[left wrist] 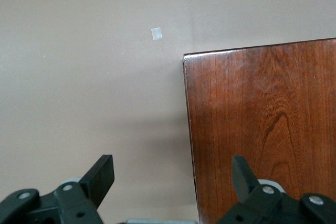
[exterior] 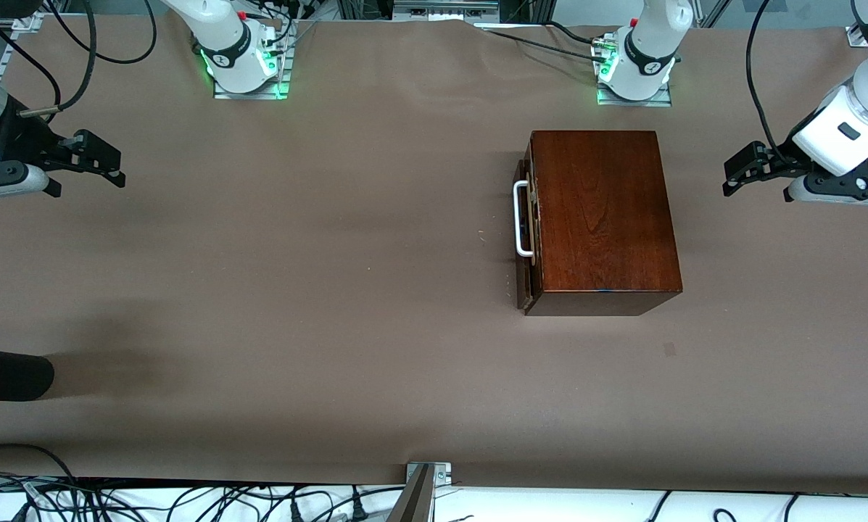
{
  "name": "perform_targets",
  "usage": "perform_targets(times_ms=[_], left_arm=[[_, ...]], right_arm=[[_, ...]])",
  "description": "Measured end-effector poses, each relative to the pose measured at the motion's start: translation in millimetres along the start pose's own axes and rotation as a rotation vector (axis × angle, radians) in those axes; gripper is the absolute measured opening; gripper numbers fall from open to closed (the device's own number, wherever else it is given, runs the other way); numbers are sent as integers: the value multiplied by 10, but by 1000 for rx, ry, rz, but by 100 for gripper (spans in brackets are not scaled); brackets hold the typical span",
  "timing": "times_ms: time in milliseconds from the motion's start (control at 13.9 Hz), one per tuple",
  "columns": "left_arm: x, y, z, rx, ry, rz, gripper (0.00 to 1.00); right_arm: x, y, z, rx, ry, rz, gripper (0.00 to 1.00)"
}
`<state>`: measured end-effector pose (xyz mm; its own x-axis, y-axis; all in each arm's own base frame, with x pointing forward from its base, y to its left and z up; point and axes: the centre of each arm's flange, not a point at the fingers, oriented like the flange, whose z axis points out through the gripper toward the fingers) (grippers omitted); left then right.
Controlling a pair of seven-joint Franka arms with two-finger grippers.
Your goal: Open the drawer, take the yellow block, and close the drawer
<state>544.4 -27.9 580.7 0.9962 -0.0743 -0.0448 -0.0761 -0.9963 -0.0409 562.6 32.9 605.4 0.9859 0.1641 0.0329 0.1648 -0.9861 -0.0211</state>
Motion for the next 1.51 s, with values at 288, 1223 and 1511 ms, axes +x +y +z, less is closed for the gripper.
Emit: perform_targets(times_ms=[288, 1223, 1511], left_arm=[[0, -3, -1, 0, 0, -1, 100], [8, -9, -14, 0, -13, -1, 100], [-2, -3, -6, 0, -22, 1, 100]], right_arm=[[0, 0, 0, 0, 0, 0, 100], [0, 0, 0, 0, 0, 0, 100], [0, 0, 0, 0, 0, 0, 100]])
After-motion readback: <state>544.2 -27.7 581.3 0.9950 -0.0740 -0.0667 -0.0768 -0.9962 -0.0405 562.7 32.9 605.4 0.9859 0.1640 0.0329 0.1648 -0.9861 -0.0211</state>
